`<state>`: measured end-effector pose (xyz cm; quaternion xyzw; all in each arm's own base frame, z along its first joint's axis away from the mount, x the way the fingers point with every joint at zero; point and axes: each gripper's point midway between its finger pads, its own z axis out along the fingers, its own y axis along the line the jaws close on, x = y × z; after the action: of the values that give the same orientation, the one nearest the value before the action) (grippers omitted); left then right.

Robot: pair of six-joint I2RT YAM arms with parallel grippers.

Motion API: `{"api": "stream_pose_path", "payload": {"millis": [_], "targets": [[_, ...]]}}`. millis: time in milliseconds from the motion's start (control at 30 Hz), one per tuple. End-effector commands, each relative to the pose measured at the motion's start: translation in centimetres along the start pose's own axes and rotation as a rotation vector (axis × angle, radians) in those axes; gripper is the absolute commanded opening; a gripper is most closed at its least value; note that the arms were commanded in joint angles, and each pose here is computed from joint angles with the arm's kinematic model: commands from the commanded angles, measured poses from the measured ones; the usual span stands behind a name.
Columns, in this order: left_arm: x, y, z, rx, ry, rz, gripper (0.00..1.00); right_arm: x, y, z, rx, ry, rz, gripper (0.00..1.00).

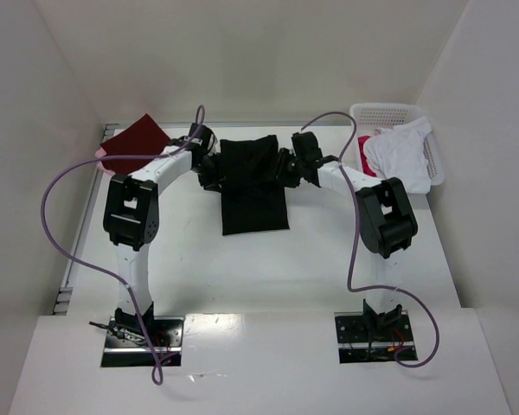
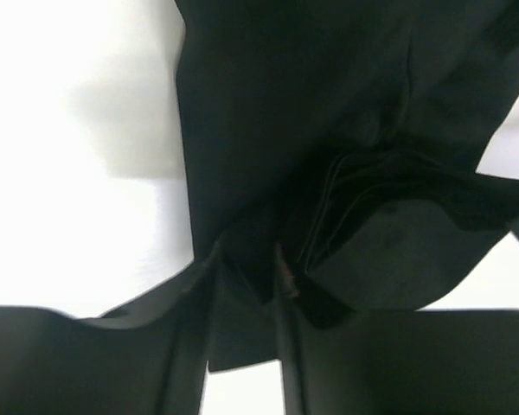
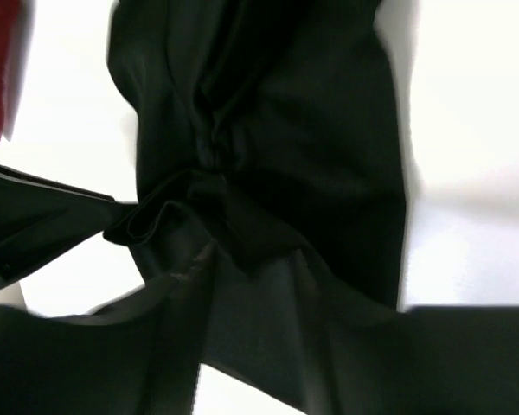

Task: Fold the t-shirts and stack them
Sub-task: Fold the folded rectangular tshirt in 1/3 of the way, then grab one side of the 2/3 rectangular tshirt with both arms

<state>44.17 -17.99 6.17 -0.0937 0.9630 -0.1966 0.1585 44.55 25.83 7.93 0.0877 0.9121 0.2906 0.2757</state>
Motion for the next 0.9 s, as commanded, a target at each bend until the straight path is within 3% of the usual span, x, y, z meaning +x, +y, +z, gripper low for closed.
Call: {"api": "stream_pose_path", "payload": {"millis": [0,33,67,200,300,400,700,867], "targets": [[-3.8,-1.3,-2.1,0.057,-0.125,0.014,0.43,-6.0,1.4,-1.3,-0.05,-0.15,-0.04,0.5],[-4.5,-1.2,-2.4,0.062,-0.143,0.011,0.52,-6.4,1.1,-1.6,-0.044,-0.156,-0.035,0.58],[-4.7,-1.3,-2.7,0.065,-0.151,0.011,0.67,-7.1,1.5,-2.5,-0.051,-0.177,-0.046,0.62],[-5.9,-1.7,-5.6,0.09,-0.222,0.023,0.92,-8.9,1.6,-5.6,-0.053,-0.273,-0.047,0.7],[-5.2,-2.2,-7.6,0.116,-0.245,0.034,0.95,-8.0,0.9,-7.4,-0.047,-0.288,-0.043,0.74],[-2.6,-2.3,-8.8,0.164,-0.221,0.031,0.95,-4.8,-0.2,-8.3,-0.047,-0.221,-0.047,0.74],[9.4,-1.8,-6.8,0.197,0.008,0.011,0.9,8.3,-3.7,-8.8,0.007,0.049,-0.071,0.7],[12.9,-0.8,-4.9,0.203,0.06,-0.048,0.88,10.7,-4.8,-9.5,0.019,0.054,-0.062,0.7]]}}
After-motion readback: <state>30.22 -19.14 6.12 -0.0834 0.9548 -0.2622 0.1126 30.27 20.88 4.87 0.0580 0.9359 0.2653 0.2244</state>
